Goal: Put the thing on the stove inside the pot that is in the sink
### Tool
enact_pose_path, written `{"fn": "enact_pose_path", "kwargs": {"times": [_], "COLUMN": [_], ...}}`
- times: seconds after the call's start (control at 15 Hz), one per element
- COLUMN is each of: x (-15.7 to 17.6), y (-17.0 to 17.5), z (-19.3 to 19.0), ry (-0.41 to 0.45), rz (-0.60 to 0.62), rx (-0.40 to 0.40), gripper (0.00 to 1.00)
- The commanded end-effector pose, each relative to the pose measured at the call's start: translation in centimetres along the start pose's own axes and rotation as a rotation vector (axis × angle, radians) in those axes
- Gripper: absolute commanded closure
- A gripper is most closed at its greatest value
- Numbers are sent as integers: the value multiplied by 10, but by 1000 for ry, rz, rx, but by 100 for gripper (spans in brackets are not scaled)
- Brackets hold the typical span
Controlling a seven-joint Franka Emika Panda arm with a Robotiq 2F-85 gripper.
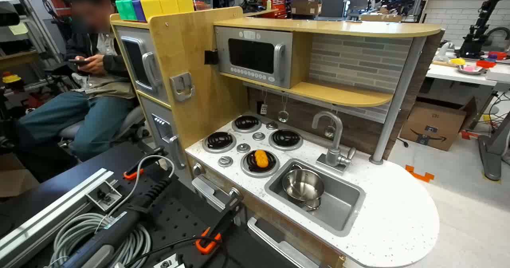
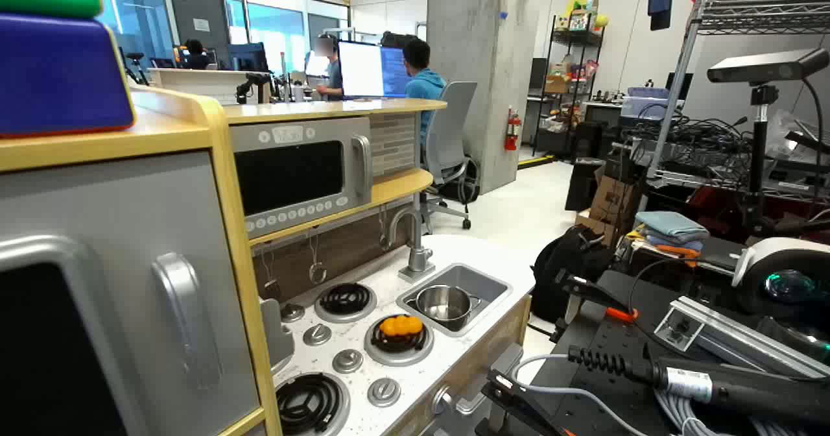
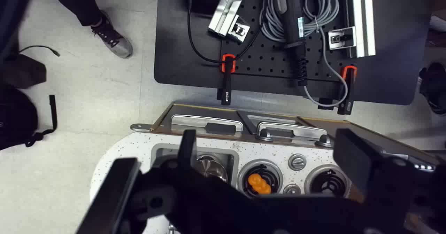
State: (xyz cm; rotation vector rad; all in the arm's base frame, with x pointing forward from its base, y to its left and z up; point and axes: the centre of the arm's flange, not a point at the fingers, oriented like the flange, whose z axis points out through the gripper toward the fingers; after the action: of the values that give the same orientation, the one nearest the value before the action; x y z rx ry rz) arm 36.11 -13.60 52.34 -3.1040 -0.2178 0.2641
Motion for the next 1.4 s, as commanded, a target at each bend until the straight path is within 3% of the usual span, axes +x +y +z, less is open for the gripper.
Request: {"fn": "enact_pose_path", "kwargs": {"times": [0.0, 0.2, 0.47, 0.67, 0.8, 0.87, 1.13, 1.33], "x": [0, 36, 84, 107, 107, 97, 103, 99], "y": [0, -13, -31, -47, -52, -52, -53, -33], "z": [0, 45, 102, 126, 122, 139, 133, 132], "ry": [1, -20, -147, -248, -307, -258, -286, -234], "rz": [0, 72, 189, 229, 210, 206, 208, -9], "rx": [0, -108, -211, -241, -244, -216, -220, -242], "gripper": [0, 0, 0, 0, 0, 0, 0, 0]}}
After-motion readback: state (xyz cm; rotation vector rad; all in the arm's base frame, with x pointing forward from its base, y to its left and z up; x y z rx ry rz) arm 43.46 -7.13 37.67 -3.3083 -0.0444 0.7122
